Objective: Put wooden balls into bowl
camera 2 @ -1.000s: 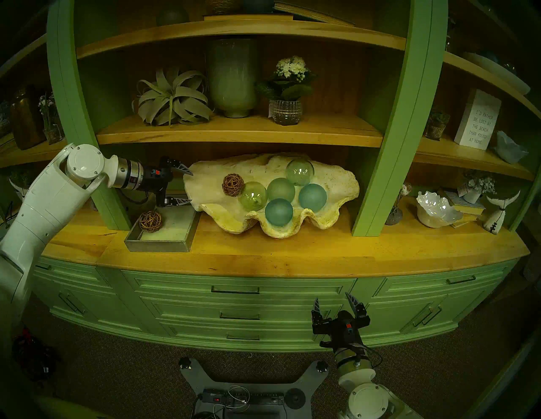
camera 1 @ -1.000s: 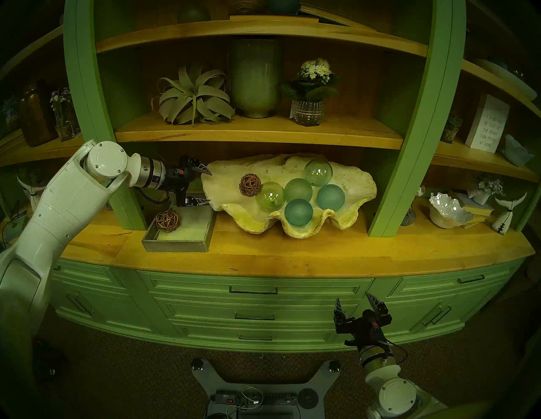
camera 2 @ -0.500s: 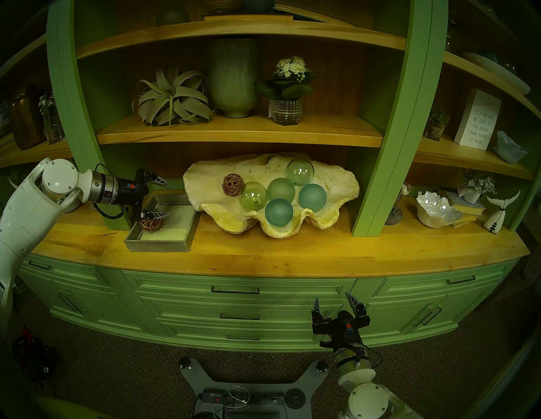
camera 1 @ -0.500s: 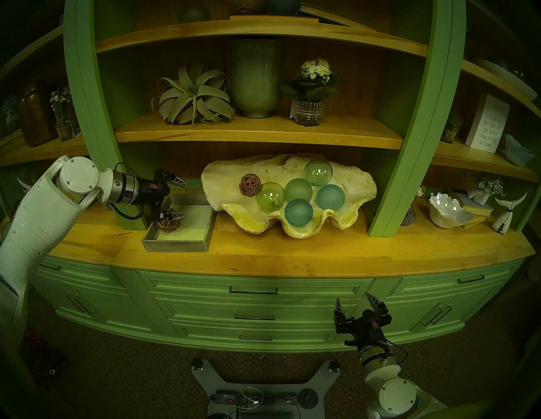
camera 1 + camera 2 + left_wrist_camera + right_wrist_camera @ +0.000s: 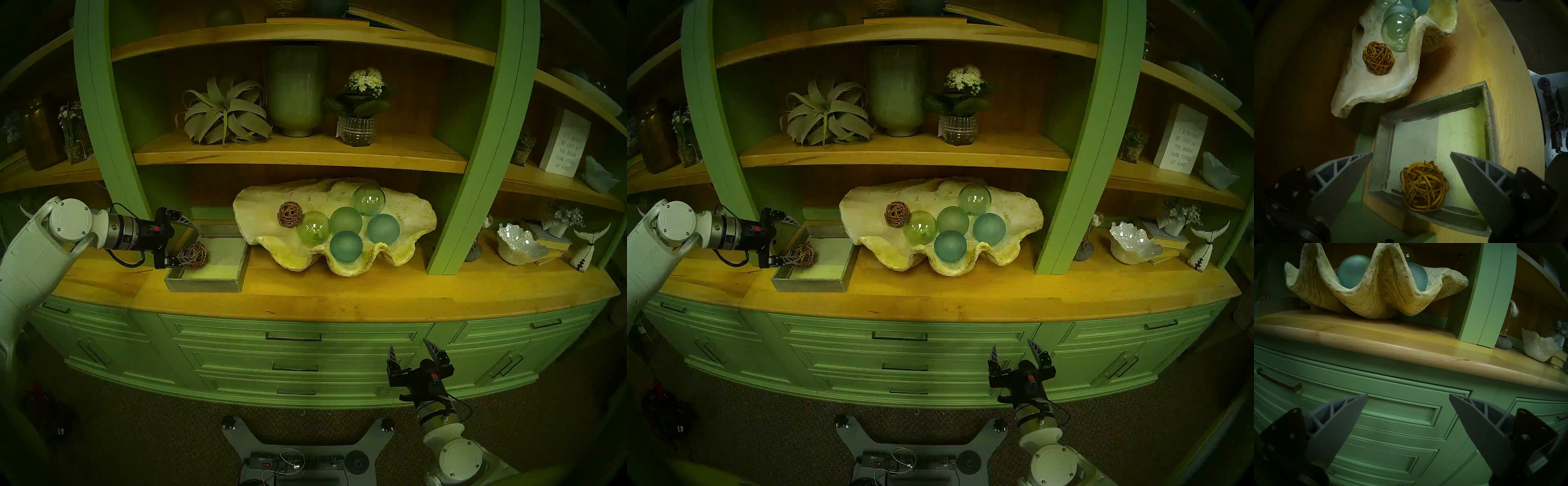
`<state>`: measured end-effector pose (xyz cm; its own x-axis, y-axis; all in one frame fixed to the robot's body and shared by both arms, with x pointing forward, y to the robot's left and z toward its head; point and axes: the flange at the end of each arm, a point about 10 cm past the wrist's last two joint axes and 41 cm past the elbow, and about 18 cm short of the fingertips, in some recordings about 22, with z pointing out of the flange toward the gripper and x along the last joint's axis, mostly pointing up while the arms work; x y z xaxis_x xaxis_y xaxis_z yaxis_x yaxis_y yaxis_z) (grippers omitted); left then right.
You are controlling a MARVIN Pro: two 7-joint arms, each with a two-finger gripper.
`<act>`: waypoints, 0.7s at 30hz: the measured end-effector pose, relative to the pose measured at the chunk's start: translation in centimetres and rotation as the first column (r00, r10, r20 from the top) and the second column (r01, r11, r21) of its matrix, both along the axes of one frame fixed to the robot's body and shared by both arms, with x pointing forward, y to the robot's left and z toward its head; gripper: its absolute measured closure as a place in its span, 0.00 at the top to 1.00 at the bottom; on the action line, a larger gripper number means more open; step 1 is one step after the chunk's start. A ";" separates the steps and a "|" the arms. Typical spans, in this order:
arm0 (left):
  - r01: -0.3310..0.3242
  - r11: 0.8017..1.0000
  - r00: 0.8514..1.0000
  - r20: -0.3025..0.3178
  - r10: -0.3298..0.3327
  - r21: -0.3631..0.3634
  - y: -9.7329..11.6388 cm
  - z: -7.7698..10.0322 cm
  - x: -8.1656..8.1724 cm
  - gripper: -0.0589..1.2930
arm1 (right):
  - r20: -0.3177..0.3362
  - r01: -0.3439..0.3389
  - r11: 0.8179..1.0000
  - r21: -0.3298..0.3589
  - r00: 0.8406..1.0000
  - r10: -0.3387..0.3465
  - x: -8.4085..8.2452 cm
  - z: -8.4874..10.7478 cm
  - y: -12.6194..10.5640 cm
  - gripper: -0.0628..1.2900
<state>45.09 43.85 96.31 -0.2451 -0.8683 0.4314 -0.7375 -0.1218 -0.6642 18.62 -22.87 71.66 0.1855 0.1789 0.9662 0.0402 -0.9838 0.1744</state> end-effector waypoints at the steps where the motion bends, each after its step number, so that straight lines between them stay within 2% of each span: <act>1: -0.014 1.000 1.000 -0.008 0.014 0.003 0.5 -0.4 0.1 0.95 | 0.000 0.000 1.000 0.000 1.000 0.000 0.0 0.0 0.0 0.96; 9: -0.038 0.999 0.999 -0.028 0.039 0.018 1.3 -2.0 0.7 0.95 | 0.000 0.000 1.000 0.000 1.000 0.000 0.0 0.0 0.0 0.96; 21: 0.011 0.999 0.999 -0.051 -0.009 0.034 -0.5 -2.6 2.1 0.95 | 0.000 0.000 1.000 0.000 1.000 0.000 0.0 0.0 0.0 0.96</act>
